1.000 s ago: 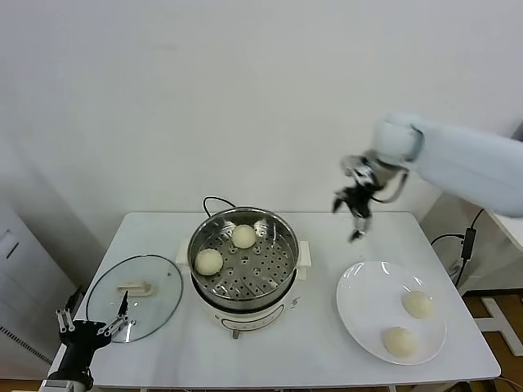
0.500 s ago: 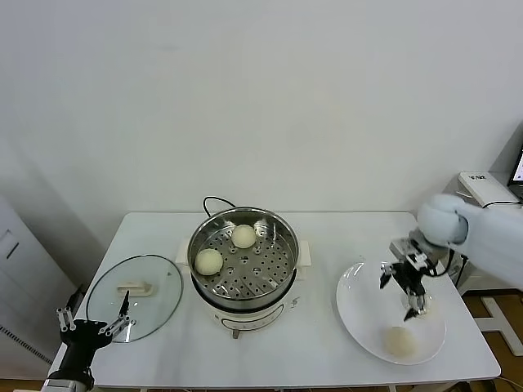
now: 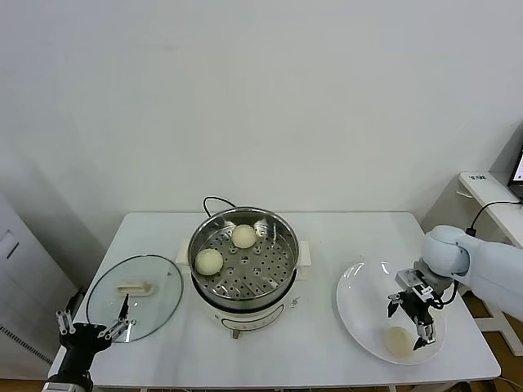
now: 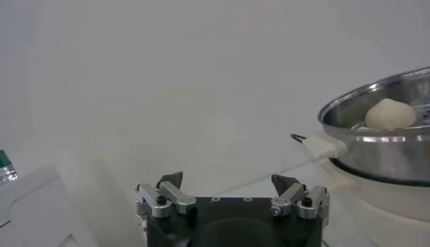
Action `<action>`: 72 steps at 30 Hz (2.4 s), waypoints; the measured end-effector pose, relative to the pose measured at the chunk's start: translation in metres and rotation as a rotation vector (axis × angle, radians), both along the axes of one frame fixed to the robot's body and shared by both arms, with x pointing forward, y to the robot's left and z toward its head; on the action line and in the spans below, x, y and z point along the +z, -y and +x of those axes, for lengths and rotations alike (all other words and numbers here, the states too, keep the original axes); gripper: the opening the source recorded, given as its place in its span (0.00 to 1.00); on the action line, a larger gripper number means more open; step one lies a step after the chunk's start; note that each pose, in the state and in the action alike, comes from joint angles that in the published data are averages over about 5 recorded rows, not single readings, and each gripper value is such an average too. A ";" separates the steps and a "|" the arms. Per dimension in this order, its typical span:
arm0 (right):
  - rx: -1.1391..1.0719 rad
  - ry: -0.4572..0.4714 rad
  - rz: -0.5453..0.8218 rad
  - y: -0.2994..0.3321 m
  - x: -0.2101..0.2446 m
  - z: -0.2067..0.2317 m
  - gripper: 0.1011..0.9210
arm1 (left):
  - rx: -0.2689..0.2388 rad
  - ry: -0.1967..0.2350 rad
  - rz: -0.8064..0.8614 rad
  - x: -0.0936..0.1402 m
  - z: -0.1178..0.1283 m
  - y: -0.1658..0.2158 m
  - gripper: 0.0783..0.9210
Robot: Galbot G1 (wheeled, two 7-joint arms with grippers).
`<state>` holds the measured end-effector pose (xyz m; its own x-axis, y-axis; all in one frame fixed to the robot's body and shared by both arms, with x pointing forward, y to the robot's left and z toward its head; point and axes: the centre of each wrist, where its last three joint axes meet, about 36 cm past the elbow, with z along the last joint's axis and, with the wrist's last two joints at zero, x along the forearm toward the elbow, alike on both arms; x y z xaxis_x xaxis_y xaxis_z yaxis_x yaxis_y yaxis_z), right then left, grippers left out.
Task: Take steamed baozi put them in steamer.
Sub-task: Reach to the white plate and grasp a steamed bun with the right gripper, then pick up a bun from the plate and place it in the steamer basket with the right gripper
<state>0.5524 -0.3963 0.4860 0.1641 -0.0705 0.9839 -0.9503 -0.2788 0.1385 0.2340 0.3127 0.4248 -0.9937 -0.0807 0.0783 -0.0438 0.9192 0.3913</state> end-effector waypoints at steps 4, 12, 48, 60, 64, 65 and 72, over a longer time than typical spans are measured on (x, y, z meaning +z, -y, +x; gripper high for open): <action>-0.001 -0.003 -0.007 0.001 -0.009 -0.001 0.86 | -0.001 0.000 0.000 0.000 0.001 0.000 0.88; 0.000 -0.014 -0.020 0.002 -0.020 -0.004 0.73 | -0.002 -0.005 -0.003 -0.003 0.002 0.001 0.88; 0.436 0.369 0.154 -0.207 0.251 0.119 0.35 | 0.012 0.021 -0.016 0.003 0.002 -0.004 0.88; 1.031 0.377 0.096 -0.360 0.191 0.066 0.34 | 0.025 0.023 -0.023 0.004 -0.003 -0.009 0.88; 1.157 0.362 0.095 -0.382 0.171 0.055 0.34 | 0.027 0.022 -0.024 0.003 -0.004 -0.010 0.88; 1.183 0.358 0.095 -0.385 0.167 0.052 0.34 | 0.028 0.022 -0.025 0.003 -0.004 -0.010 0.88; 1.312 0.324 0.112 -0.401 0.142 0.035 0.35 | 0.029 0.024 -0.026 0.003 -0.003 -0.010 0.88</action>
